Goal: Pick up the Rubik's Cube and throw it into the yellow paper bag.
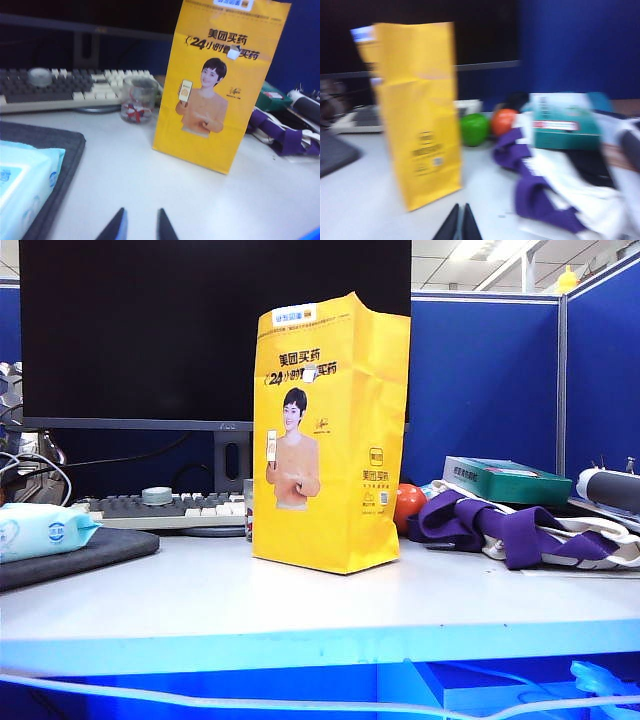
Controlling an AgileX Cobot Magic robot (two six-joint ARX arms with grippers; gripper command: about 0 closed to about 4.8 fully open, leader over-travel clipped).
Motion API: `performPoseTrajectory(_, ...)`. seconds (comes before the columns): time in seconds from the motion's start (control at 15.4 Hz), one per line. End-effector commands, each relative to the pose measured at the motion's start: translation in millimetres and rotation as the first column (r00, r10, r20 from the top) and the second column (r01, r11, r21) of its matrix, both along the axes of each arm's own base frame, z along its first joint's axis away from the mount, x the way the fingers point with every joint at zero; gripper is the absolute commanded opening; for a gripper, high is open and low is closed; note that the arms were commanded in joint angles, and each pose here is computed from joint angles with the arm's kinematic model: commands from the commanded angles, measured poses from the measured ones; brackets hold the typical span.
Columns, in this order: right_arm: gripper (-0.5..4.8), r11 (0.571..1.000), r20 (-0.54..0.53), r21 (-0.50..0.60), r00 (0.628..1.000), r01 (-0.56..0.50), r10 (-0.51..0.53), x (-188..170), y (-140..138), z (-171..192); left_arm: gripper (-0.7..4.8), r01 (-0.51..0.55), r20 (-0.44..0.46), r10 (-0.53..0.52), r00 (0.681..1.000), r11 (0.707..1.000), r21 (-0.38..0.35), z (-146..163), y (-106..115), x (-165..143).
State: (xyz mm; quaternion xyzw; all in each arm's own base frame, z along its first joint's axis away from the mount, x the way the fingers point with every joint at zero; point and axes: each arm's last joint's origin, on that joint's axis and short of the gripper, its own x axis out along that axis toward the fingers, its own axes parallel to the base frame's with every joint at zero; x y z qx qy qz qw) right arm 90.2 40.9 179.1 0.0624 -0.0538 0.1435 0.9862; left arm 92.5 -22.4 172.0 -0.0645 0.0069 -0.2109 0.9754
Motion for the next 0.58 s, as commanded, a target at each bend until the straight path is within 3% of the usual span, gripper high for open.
performPoseTrajectory(0.06,-0.05,0.998,-0.001,0.003,0.998,0.069,-0.069,0.3,-7.2,-3.1,0.89,-0.014,-0.069,0.015,0.997,1.0,0.005,-10.8,1.3,1.8)
performPoseTrajectory(0.26,-0.05,0.993,-0.021,-0.006,0.993,0.114,-0.114,1.6,-10.4,-5.2,0.89,-0.026,-0.151,0.028,0.988,0.999,0.019,-18.7,2.2,1.2)
performPoseTrajectory(0.58,-0.05,0.994,-0.037,-0.015,0.993,0.112,-0.113,1.7,-10.2,-7.0,0.89,-0.026,-0.148,0.028,0.989,1.0,0.018,-18.5,2.2,1.3)
